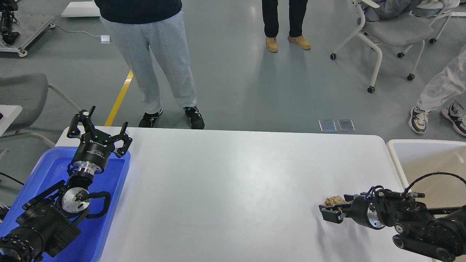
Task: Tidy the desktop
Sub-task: 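Close the right gripper on the tan crumpled piece, then lift the piece and carry it toward the white bin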
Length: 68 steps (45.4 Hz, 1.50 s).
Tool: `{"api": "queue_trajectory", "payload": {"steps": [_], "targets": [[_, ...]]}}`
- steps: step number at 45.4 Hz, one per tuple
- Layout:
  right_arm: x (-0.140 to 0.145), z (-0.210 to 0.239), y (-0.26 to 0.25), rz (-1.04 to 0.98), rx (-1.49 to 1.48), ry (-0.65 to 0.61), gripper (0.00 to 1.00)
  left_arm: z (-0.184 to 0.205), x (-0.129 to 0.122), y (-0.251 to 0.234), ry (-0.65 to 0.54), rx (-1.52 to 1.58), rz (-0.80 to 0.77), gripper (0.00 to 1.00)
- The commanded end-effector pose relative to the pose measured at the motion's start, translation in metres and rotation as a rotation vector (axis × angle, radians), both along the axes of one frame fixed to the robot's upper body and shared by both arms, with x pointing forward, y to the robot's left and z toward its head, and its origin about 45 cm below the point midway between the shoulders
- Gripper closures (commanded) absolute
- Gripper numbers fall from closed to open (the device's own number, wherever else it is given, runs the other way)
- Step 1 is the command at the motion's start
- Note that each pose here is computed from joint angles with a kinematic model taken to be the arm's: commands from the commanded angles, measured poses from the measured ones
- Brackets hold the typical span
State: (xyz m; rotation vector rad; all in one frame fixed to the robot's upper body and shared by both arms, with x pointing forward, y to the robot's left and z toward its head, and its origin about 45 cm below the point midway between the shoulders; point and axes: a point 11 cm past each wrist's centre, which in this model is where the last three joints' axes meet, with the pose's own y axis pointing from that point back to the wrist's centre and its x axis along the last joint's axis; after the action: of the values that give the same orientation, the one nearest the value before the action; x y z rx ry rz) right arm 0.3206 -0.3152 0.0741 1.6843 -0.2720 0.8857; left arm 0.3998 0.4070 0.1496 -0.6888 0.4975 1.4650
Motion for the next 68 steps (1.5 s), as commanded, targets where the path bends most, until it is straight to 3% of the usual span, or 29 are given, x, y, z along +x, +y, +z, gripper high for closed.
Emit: {"api": "queue_trajectory", "payload": {"steps": [1,15,27,30,36,46,68], "targets": [[0.000,-0.004,-0.001,0.003,-0.006,0.001,0.01,-0.001,0.000,0.000,0.001,-0.001,0.000,0.00],[-0.001,-0.006,0.000,0.009,-0.001,0.005,0.01,0.000,0.000,0.001,0.001,0.001,0.001,0.00],[-0.001,-0.008,0.000,0.028,0.002,0.009,0.12,0.000,0.000,0.001,0.001,0.001,0.001,0.00],[-0.001,-0.010,-0.004,0.026,-0.013,0.009,0.25,0.000,0.000,0.000,0.000,-0.001,0.000,0.00],[-0.001,-0.012,-0.006,0.025,-0.021,0.012,0.61,0.000,0.000,0.000,0.000,0.000,0.001,0.00],[0.003,-0.008,-0.006,0.028,-0.022,-0.001,0.99,0.000,0.000,0.000,0.000,0.001,0.000,0.00],[0.005,0.006,-0.012,0.083,0.028,-0.003,1.00,0.000,0.000,0.000,0.000,0.001,0.000,0.00]]}}
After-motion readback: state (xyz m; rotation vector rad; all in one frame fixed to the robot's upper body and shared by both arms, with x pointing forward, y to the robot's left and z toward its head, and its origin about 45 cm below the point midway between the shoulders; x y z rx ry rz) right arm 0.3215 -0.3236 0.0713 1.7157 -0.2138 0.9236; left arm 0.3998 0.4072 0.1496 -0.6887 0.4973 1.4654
